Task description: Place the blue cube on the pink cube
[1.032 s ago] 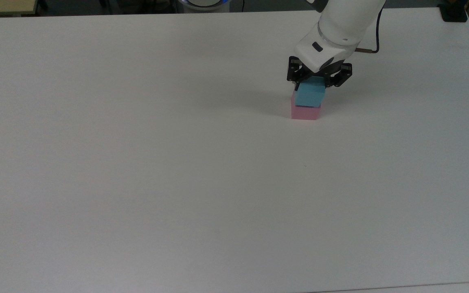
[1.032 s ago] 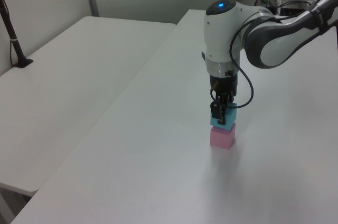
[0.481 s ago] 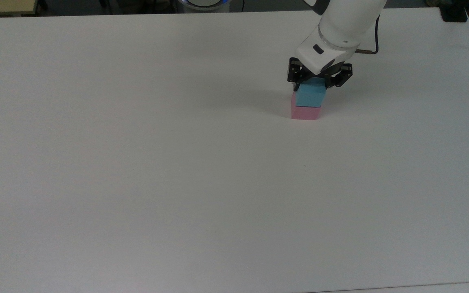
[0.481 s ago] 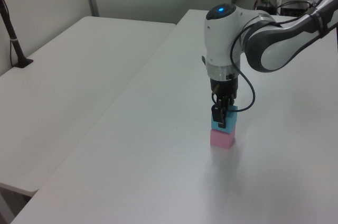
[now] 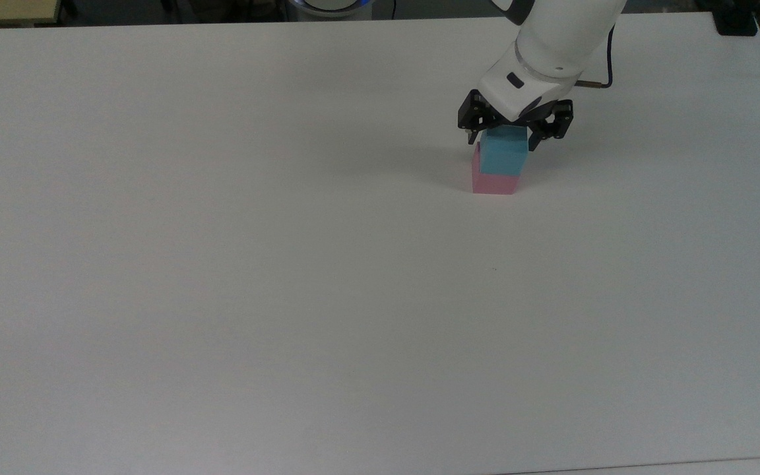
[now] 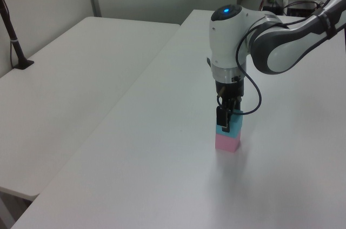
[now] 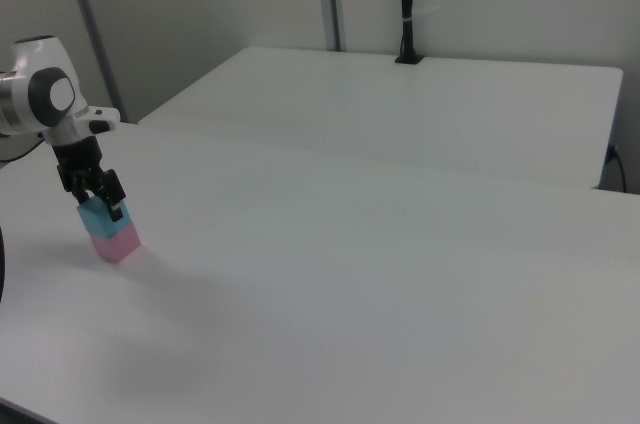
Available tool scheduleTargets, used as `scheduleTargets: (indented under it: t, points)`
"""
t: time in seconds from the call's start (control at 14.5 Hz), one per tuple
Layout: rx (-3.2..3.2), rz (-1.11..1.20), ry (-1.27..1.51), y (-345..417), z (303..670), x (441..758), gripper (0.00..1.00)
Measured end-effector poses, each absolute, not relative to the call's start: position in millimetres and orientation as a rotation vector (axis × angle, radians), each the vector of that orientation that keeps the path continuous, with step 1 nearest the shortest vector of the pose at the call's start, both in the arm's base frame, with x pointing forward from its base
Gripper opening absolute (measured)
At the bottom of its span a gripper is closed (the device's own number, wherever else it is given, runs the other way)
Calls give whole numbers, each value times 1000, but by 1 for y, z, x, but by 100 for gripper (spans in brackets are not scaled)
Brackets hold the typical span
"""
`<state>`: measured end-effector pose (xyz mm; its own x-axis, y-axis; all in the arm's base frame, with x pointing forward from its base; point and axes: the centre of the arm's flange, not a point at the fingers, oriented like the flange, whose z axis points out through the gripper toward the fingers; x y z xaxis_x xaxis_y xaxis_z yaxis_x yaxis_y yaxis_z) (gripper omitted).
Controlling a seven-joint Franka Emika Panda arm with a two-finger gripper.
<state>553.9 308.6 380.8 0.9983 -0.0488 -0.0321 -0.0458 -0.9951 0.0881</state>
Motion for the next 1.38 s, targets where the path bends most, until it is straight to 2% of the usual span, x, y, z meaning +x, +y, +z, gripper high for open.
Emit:
scheduleTargets:
  t: [0.14,0.28,0.41,0.62,0.76,0.96,1.17,1.38]
  points:
    - [3057,-42,-73,309,385,554,100]
    - [3067,-22,-73,309,405,553,100]
    - [3074,-9,-78,305,457,546,100]
    - [3071,-34,-25,278,561,525,100]
    - [3068,-56,11,253,593,521,100]
    - [3075,-68,97,182,619,536,100]
    - [3085,-82,77,73,620,561,100]
    - [3090,-88,29,19,620,565,100]
